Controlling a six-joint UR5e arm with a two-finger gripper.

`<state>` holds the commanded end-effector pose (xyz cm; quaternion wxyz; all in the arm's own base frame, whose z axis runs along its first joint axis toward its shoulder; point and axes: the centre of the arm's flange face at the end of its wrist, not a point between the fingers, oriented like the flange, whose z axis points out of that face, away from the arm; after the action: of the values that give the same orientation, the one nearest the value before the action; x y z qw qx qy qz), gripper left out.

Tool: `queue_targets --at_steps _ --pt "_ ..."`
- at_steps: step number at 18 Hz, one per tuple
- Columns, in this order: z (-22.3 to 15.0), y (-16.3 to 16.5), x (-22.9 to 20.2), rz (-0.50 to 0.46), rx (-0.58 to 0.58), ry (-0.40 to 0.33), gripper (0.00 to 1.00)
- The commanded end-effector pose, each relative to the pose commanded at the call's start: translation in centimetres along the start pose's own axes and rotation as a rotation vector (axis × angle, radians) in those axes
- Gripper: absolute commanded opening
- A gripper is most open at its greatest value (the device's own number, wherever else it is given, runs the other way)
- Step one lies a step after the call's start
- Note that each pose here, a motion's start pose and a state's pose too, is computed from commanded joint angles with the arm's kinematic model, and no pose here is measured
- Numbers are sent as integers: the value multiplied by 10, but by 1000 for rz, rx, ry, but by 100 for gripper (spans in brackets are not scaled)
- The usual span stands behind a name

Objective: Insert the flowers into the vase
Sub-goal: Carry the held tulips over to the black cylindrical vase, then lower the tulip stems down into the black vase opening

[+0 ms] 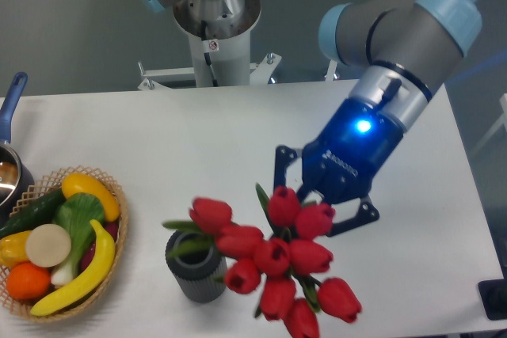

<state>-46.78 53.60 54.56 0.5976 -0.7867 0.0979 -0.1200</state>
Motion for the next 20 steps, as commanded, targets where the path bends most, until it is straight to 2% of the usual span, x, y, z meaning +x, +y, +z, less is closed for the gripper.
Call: queue_targets --at_steps 2,7,10,14,20 --pt "5 -2 7 12 38 40 0" --pt "27 15 27 -11 31 82 0" --pt "34 22 42 -13 71 135 0" --pt "45 31 49 -6 70 156 0" --pt "52 66 52 22 61 165 0"
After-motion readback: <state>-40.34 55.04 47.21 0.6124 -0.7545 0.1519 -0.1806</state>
